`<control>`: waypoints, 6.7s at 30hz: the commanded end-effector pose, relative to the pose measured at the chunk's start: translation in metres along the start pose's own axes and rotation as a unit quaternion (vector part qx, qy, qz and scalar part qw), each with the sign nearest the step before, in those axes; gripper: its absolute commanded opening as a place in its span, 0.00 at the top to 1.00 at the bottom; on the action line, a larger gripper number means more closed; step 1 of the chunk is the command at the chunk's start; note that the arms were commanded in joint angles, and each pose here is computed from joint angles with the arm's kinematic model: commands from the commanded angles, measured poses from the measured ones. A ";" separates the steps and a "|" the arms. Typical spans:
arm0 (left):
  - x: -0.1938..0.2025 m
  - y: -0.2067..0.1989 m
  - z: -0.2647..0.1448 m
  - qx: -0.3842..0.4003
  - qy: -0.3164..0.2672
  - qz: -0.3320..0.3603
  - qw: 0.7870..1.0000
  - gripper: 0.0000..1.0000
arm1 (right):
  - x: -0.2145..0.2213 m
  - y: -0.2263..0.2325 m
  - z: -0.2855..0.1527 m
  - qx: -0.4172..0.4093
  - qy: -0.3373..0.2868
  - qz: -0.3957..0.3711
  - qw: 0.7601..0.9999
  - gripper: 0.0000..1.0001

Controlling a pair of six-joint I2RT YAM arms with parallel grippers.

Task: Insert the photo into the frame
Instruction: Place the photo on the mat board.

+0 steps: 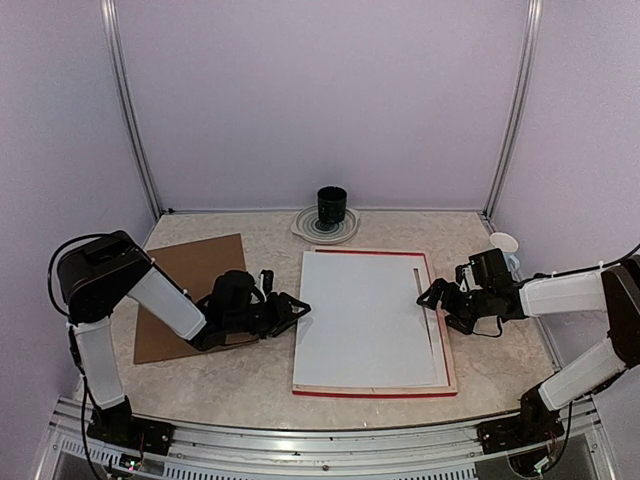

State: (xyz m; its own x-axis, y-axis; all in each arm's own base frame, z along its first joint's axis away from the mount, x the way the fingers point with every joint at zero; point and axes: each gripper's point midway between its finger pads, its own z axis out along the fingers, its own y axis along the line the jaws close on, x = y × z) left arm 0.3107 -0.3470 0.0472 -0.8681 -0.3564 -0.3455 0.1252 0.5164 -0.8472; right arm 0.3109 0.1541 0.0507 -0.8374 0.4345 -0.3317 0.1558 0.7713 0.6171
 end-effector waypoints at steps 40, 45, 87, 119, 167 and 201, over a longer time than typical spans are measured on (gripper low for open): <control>-0.004 -0.026 0.012 0.047 0.032 -0.022 0.998 0.53 | -0.001 0.006 0.003 -0.016 0.006 0.005 1.000 0.01; -0.005 -0.031 0.017 0.054 0.039 -0.025 0.997 0.53 | -0.001 0.005 0.004 -0.017 0.007 0.007 1.000 0.01; 0.002 -0.070 0.012 0.199 0.067 -0.067 0.975 1.00 | -0.028 0.022 -0.022 -0.071 -0.016 0.018 0.997 0.01; 0.019 -0.056 0.022 0.212 0.091 -0.083 0.970 1.00 | -0.026 0.013 -0.019 -0.054 -0.006 0.031 0.998 0.01; -0.006 -0.097 0.031 0.172 0.178 -0.017 0.969 1.00 | -0.016 -0.008 -0.003 -0.026 0.007 0.019 0.999 0.01; 0.011 -0.120 0.043 0.182 0.182 0.053 0.965 1.00 | -0.016 -0.009 -0.003 -0.033 0.011 0.033 0.999 0.01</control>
State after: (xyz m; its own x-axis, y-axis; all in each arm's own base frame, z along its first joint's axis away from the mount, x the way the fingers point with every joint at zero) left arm 0.3084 -0.4410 0.1179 -0.9631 -0.0009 -0.2691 0.2635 0.1999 -0.9437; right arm 0.3324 0.1501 0.0725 -0.8244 0.4528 -0.3397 0.0867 0.6940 0.7147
